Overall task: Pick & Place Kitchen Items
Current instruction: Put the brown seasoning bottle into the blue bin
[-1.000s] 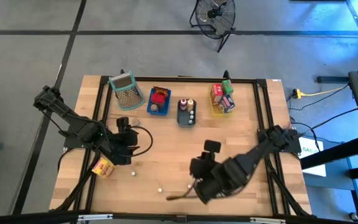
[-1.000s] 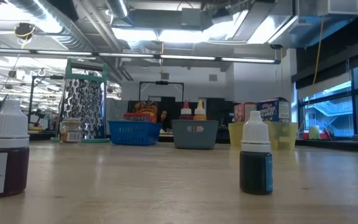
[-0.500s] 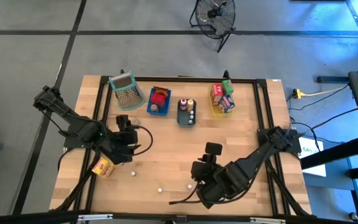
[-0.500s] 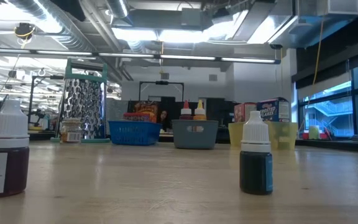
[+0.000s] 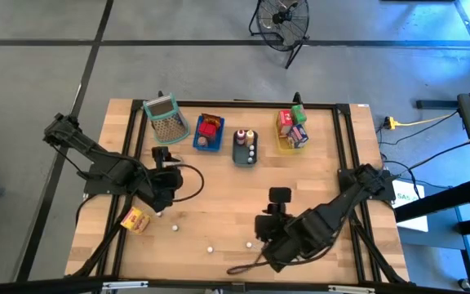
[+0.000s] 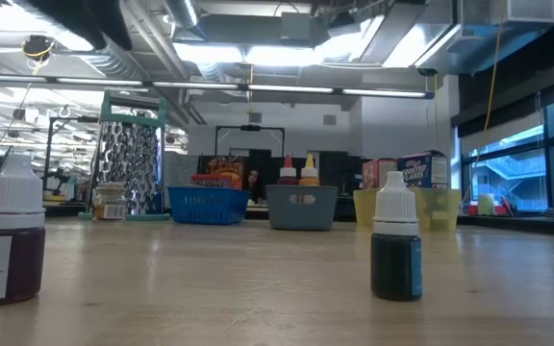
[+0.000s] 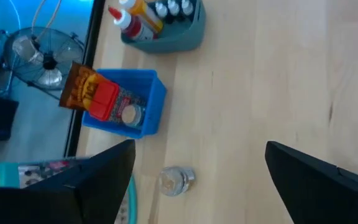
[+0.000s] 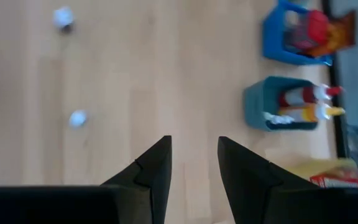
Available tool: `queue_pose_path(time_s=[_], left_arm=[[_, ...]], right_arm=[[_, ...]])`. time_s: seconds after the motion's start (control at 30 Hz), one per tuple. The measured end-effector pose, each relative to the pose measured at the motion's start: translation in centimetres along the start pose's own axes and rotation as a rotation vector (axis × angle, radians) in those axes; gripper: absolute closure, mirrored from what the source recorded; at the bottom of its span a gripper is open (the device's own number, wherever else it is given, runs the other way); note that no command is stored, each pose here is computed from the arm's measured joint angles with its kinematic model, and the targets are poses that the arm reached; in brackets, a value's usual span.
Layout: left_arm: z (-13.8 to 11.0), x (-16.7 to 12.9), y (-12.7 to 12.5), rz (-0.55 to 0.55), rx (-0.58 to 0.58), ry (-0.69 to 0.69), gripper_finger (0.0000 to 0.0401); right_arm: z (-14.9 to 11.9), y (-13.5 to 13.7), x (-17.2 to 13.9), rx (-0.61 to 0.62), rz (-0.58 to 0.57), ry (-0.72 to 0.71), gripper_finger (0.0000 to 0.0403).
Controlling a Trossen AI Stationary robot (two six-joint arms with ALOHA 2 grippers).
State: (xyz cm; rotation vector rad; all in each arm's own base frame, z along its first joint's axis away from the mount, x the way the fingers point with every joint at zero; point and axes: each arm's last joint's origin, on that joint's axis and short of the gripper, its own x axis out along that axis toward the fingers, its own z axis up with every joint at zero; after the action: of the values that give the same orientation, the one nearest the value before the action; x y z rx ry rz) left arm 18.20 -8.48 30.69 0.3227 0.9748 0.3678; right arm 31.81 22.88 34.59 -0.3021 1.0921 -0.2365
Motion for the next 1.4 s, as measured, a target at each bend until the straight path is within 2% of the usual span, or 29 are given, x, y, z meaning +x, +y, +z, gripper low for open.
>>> queue_pose_path(time_s=[0.13, 0.27, 0.43, 0.57, 0.67, 0.8, 0.93, 1.13, 1.27, 1.4], left_arm=[[-0.4, 0.7, 0.5, 0.023, -0.047, 0.052, 0.0045], [-0.5, 1.0, 1.7, 0.006, -0.104, 0.104, 0.0045], [-1.8, 0.4, 4.4, -0.125, -0.091, 0.128, 0.0044], [-3.4, 0.0, 6.5, -0.291, -0.188, 0.019, 0.0044], [-4.7, 0.2, 7.6, -0.289, -0.282, -0.071, 0.0044], [-6.2, 1.7, 7.8, -0.294, -0.361, -0.106, 0.0044], [-7.9, 4.1, 7.3, -0.273, -0.354, -0.032, 0.0045], [-8.6, 6.8, 7.7, -0.278, -0.464, 0.034, 0.0044], [-8.2, 7.9, 8.6, -0.223, -0.594, 0.052, 0.0044], [-9.0, 9.9, 8.9, -0.118, -0.83, 0.176, 0.0044]], right_arm=[[-0.7, -1.4, -2.9, -0.017, 0.064, -0.047, 0.027], [-2.2, -3.8, -7.0, 0.06, 0.024, -0.197, 0.027], [-5.3, -4.7, -8.7, 0.113, -0.067, -0.292, 0.027], [-8.4, -4.9, -7.5, 0.137, -0.159, -0.314, 0.027], [-10.7, -4.8, -5.8, 0.149, -0.234, -0.325, 0.027], [-13.3, -5.1, -4.2, 0.173, -0.321, -0.39, 0.027], [-15.2, -5.3, -3.1, 0.227, -0.348, -0.444, 0.027], [-16.3, -5.3, -1.9, 0.275, -0.362, -0.453, 0.027], [-16.3, -5.1, -1.6, 0.291, -0.35, -0.46, 0.027], [-16.3, -5.0, -1.6, 0.297, -0.344, -0.464, 0.027]])
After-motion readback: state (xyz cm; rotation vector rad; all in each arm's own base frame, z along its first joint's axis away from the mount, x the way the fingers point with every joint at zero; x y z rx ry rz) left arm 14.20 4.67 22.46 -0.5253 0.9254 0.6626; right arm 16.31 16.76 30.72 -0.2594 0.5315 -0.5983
